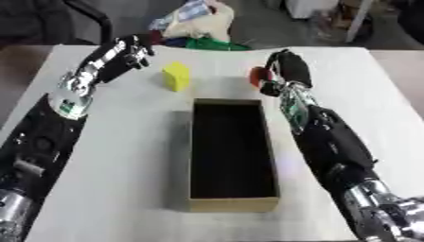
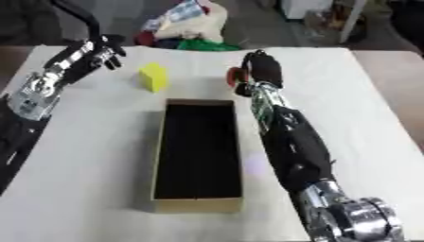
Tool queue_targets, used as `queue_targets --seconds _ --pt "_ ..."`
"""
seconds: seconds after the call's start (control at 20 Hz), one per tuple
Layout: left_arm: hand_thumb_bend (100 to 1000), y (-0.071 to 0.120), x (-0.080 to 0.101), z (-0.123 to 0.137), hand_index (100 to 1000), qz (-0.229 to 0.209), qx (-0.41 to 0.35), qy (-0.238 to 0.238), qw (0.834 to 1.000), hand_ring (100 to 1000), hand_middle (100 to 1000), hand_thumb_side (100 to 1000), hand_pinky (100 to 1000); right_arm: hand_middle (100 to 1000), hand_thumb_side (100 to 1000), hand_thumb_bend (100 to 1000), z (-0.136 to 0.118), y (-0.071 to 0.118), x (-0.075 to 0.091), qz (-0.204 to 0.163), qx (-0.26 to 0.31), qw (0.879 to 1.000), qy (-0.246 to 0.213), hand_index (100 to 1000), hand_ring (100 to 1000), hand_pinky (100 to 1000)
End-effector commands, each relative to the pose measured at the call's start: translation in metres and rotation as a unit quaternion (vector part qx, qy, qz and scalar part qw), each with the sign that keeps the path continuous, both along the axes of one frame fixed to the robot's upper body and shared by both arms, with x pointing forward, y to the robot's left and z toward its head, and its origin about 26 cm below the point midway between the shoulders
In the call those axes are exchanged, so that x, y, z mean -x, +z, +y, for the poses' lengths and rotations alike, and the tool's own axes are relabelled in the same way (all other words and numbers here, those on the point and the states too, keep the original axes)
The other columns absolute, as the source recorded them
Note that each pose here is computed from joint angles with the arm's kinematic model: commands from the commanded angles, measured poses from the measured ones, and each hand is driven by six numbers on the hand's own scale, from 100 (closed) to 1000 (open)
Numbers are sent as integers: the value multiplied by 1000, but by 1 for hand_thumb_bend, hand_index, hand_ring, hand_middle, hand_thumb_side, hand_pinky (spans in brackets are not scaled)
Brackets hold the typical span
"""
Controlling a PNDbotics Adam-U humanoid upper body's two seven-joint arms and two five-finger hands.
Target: Pick up objects on the table and place them in the box.
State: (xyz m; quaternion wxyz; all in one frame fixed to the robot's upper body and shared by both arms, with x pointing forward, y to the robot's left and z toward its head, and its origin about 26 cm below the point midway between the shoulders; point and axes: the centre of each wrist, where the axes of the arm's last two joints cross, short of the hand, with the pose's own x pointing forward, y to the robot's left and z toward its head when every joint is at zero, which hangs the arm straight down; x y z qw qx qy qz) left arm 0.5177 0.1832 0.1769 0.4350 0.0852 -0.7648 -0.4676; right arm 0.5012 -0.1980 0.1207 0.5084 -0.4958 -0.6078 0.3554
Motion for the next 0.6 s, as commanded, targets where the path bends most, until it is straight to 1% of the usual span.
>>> queue_targets --seconds 0.05,0.3,0.45,0.6 --pt "100 13 -2 7 916 -13 -1 6 1000 626 674 960 628 497 100 100 -5 29 -5 -38 6 999 14 205 496 718" --pt "100 6 -1 14 916 -1 -2 17 1000 626 674 964 627 497 100 100 -2 42 -4 -57 20 996 62 202 496 719" --pt "100 2 -1 19 916 5 -3 22 1000 627 675 965 626 500 100 100 3 52 -2 -68 32 992 104 202 501 723" --pt "100 0 -1 23 915 9 -3 28 1000 627 675 966 625 501 100 100 10 59 2 -72 42 985 148 202 500 724"
